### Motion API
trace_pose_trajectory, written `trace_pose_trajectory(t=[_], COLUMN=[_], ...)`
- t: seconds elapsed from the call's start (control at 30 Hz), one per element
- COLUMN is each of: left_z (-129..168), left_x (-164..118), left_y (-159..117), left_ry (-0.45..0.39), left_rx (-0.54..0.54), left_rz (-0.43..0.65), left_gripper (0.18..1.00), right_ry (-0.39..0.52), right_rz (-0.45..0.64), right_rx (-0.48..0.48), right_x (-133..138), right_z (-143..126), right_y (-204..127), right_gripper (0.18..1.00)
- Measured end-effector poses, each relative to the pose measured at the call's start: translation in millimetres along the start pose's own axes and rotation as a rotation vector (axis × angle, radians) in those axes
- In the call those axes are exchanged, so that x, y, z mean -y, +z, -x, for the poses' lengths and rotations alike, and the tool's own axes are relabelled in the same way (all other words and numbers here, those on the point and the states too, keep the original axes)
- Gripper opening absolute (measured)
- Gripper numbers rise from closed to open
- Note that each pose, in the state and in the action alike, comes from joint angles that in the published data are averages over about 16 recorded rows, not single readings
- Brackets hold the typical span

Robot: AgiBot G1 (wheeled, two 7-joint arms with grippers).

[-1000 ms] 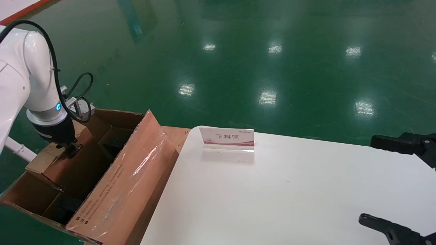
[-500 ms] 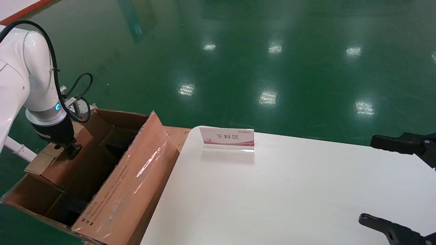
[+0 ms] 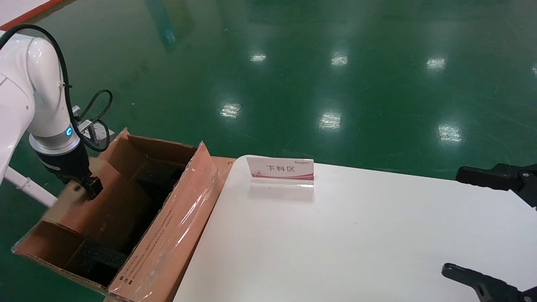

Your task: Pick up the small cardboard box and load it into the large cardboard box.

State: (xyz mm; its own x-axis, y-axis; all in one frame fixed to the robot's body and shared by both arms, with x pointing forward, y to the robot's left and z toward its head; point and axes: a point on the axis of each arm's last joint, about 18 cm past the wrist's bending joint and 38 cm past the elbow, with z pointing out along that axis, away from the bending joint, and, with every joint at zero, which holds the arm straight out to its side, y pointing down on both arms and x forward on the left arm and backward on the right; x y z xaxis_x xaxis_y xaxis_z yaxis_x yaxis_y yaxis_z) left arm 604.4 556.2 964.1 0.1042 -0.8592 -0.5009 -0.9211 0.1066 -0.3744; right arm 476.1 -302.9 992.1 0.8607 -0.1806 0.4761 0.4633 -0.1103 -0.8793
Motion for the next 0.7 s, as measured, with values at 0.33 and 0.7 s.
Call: trace_pose_trajectory(t=[0.33, 0.7], left_z=[-1, -6], left_x=[5, 29], left_y=[-5, -41], left_ry=[0.015, 0.117], left_rx=[-0.014, -0.153], left_rz=[-0.024, -0.189], left_gripper=[0.808, 0.958], right_ry=[0.000, 0.000], right_rz=[0.000, 0.000], right_rx=[0.000, 0.000], right_x=[0, 0], right_z=[0, 0], right_y=[0, 0], right_gripper=[1.001, 1.001])
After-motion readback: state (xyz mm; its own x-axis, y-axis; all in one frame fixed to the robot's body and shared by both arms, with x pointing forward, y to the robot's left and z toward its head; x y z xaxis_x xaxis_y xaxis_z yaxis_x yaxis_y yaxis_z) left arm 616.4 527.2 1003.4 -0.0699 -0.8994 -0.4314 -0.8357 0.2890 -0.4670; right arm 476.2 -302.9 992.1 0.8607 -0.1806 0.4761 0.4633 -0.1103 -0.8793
